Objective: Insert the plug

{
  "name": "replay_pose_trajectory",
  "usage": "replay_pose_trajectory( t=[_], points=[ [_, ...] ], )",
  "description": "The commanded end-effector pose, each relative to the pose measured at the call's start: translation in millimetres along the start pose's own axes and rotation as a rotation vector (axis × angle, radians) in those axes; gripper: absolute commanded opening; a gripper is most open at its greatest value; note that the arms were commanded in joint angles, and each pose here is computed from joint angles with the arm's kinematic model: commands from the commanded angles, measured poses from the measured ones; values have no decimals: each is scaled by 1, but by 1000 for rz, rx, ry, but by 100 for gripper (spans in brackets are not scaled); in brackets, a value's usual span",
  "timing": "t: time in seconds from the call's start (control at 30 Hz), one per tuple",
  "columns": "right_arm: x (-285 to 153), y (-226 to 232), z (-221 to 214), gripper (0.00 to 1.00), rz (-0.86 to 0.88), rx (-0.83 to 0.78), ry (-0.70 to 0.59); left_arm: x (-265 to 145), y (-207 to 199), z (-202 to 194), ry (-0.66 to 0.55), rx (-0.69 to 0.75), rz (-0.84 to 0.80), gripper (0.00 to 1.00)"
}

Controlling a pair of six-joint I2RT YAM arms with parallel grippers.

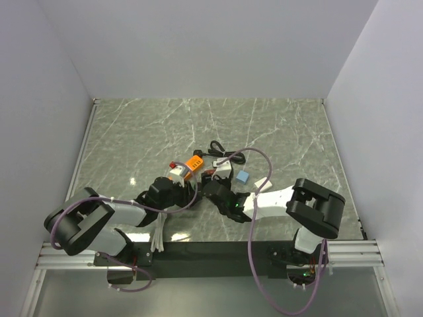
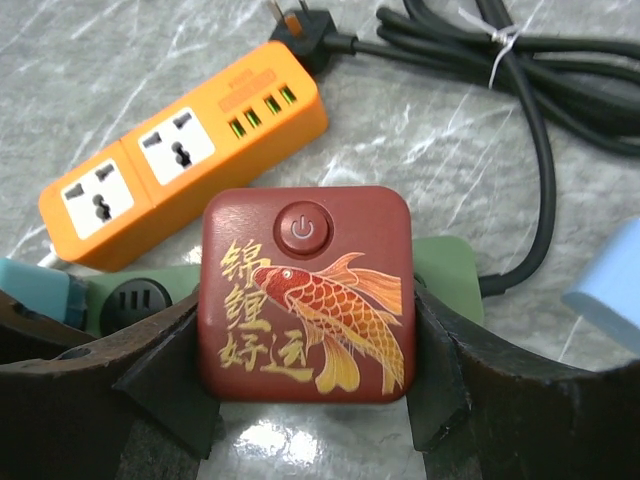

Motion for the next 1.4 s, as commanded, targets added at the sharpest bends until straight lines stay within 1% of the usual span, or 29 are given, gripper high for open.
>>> replay_pose_trajectory(
  t=[0.0, 0.1, 0.17, 0.3, 0.4, 0.47, 0.5, 0.57, 0.7, 0.73, 0.8, 0.9, 0.97, 1.03, 1.13, 1.2, 1.27, 1.33, 1.37],
  points=[
    [-127, -66, -222, 0, 32, -140, 1071, -5, 27, -16, 40, -34, 109, 34],
    [-126, -62, -223, 0, 49, -145, 1067, -4, 30, -18, 45, -37, 123, 34],
    [-120, -53, -212, 0, 70, -162, 1028, -2, 32, -18, 51, -39, 131, 34],
    [-115, -48, -201, 0, 81, -176, 996, 1, 35, -23, 73, -41, 142, 34],
    [-115, -57, -198, 0, 53, -196, 991, 0, 35, -22, 69, -40, 138, 34],
    [-105, -54, -179, 0, 47, -214, 919, -1, 35, -22, 66, -41, 135, 34],
    [-102, -57, -172, 0, 33, -218, 909, -1, 34, -22, 66, -41, 135, 34],
    [-90, -56, -151, 0, 44, -198, 850, 0, 35, -21, 65, -42, 132, 33],
    [-74, -55, -120, 0, 57, -214, 796, 1, 35, -23, 73, -41, 133, 33],
    [-69, -48, -108, 0, 70, -217, 770, 1, 35, -23, 73, -41, 134, 33],
    [-65, -48, -92, 0, 75, -252, 747, 1, 36, -22, 69, -40, 141, 33],
    [-59, -38, -61, 0, 116, -245, 681, 2, 38, -21, 70, -39, 149, 33],
    [-61, -34, -41, 0, 137, -249, 636, 3, 38, -18, 64, -34, 153, 33],
    [-65, -34, -26, 0, 136, -257, 620, 4, 39, -15, 60, -30, 162, 33],
    [-78, -34, 2, 0, 180, -236, 563, 6, 40, -9, 56, -18, 174, 33],
    [-82, -38, 9, 0, 192, -226, 538, 8, 39, -5, 50, -3, 171, 33],
    [-87, -36, 22, 0, 254, -201, 500, 11, 37, 1, 45, 14, 162, 33],
    [-89, -39, 22, 0, 272, -198, 486, 14, 34, 7, 38, 23, 152, 34],
    [-89, -39, 29, 0, 289, -208, 453, 14, 32, 11, 27, 33, 143, 33]
  ],
)
Point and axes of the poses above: each gripper's point midway between its finger pads, its own x axis out along the fingers, its own y axis along the line the jaws close on, z = x × y, the point moved 3 cm from there along -x, back along the fingers, and after that the axes turned 2 degrees about x, right-handed, at the moved point
